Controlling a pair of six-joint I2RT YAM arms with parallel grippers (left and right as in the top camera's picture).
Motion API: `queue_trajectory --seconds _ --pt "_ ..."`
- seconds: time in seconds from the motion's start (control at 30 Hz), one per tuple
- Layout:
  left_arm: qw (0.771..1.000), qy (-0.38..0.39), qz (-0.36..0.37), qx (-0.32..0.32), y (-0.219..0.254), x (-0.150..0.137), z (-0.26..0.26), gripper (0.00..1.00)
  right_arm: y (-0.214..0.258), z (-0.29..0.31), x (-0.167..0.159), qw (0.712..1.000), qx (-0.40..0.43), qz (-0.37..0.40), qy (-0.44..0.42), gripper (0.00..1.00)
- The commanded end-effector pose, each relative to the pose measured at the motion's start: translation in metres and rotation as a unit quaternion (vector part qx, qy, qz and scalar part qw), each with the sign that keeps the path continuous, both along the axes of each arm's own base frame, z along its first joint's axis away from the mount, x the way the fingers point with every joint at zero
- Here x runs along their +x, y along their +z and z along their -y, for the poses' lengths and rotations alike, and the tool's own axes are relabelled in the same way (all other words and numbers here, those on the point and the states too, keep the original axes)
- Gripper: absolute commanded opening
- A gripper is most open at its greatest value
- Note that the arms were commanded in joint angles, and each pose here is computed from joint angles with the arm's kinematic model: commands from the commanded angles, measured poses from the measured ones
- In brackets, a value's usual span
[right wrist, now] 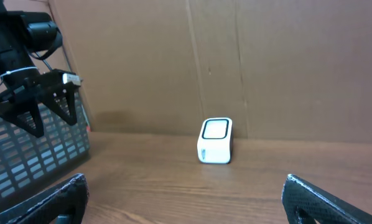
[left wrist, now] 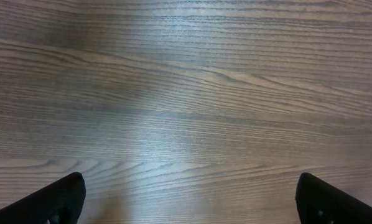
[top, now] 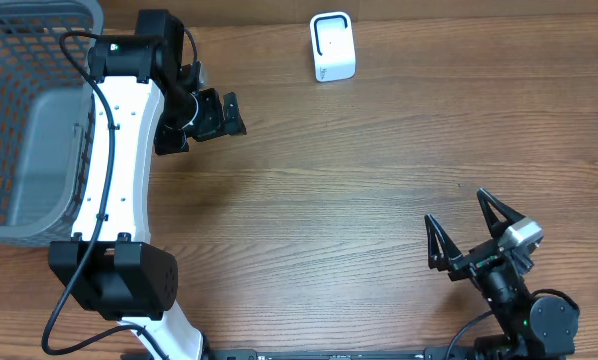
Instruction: Scan the item barcode
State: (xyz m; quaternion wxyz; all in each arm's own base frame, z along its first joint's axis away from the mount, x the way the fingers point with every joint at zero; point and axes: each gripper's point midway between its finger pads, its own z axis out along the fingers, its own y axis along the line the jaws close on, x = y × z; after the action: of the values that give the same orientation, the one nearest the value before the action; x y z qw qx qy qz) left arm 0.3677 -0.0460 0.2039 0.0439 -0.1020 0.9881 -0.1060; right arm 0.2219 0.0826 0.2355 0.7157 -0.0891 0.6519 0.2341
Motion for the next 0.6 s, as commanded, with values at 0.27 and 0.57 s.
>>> queue_trajectory --seconds 0.27,0.57 --pt "1.000 -0.016 -0.002 0.000 -0.003 0.000 0.003 1.00 -0.016 0.009 0.007 0.999 0.007 0.020 -0.029 1.00" --pt "1.000 -0.016 -0.002 0.000 -0.003 0.000 0.003 1.00 -0.050 0.017 0.014 0.997 -0.001 -0.050 -0.056 1.00"
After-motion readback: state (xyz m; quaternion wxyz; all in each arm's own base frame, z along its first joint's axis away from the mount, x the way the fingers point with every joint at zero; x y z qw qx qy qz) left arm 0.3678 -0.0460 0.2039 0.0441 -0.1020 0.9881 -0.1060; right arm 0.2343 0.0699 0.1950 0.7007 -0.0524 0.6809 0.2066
